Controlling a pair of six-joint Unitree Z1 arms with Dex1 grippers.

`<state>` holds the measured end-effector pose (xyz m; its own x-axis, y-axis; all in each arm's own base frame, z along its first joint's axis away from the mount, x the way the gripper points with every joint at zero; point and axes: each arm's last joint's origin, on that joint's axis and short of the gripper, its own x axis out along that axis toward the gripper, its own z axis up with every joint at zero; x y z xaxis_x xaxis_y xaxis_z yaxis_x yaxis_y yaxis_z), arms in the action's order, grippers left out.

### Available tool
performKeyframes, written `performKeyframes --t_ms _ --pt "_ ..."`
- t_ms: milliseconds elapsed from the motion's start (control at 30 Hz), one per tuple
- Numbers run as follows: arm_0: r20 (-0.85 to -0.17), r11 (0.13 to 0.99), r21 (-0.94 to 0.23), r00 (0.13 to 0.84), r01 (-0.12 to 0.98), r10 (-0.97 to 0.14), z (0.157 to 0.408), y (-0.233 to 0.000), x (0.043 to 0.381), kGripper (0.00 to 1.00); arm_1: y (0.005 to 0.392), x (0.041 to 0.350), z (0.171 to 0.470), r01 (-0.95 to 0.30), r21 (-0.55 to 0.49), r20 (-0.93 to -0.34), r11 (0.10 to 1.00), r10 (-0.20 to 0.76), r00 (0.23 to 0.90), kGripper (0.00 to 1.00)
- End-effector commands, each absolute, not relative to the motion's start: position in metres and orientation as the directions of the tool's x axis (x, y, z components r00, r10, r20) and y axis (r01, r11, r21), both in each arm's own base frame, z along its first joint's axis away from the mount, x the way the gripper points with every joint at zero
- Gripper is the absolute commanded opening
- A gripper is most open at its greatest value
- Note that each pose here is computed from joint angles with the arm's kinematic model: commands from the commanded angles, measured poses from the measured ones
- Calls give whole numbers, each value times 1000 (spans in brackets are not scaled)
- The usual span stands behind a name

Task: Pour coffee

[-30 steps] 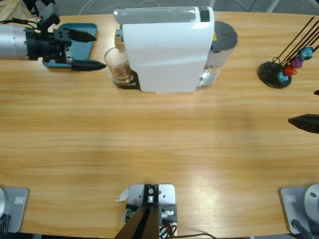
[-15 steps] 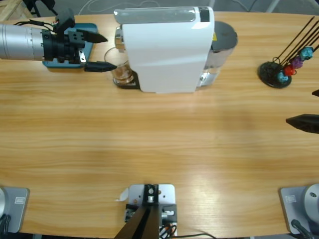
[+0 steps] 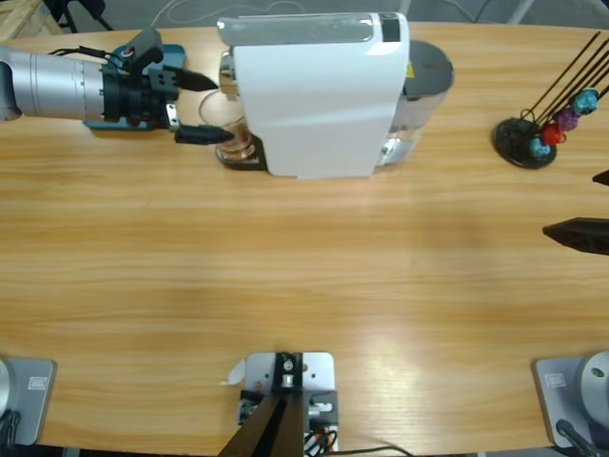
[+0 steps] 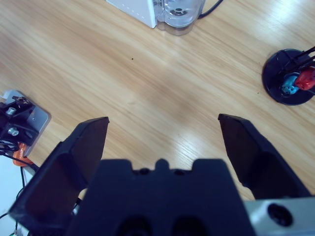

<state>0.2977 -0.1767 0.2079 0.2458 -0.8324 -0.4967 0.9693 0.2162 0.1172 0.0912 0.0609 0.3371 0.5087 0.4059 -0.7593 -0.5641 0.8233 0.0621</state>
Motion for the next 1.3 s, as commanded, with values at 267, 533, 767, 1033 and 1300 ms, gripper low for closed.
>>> performKeyframes --t_ms 267,533,767,1033,1300 --pt "-496 181 43 178 983 -850 184 -193 310 793 63 98 333 -553 53 -791 832 373 485 1000" --pt "-455 174 9 159 985 -876 183 -178 314 342 62 97 333 -554 55 -790 830 376 484 1000" --pt "-471 194 17 179 981 -864 182 -178 314 120 62 97 333 -554 55 -790 830 376 484 1000" --pt "-512 241 31 222 970 -830 179 -178 311 0 62 97 333 -554 55 -790 830 376 484 1000" --pt "-480 283 97 294 954 -826 202 -158 303 0 63 97 333 -554 56 -791 830 375 483 1000"
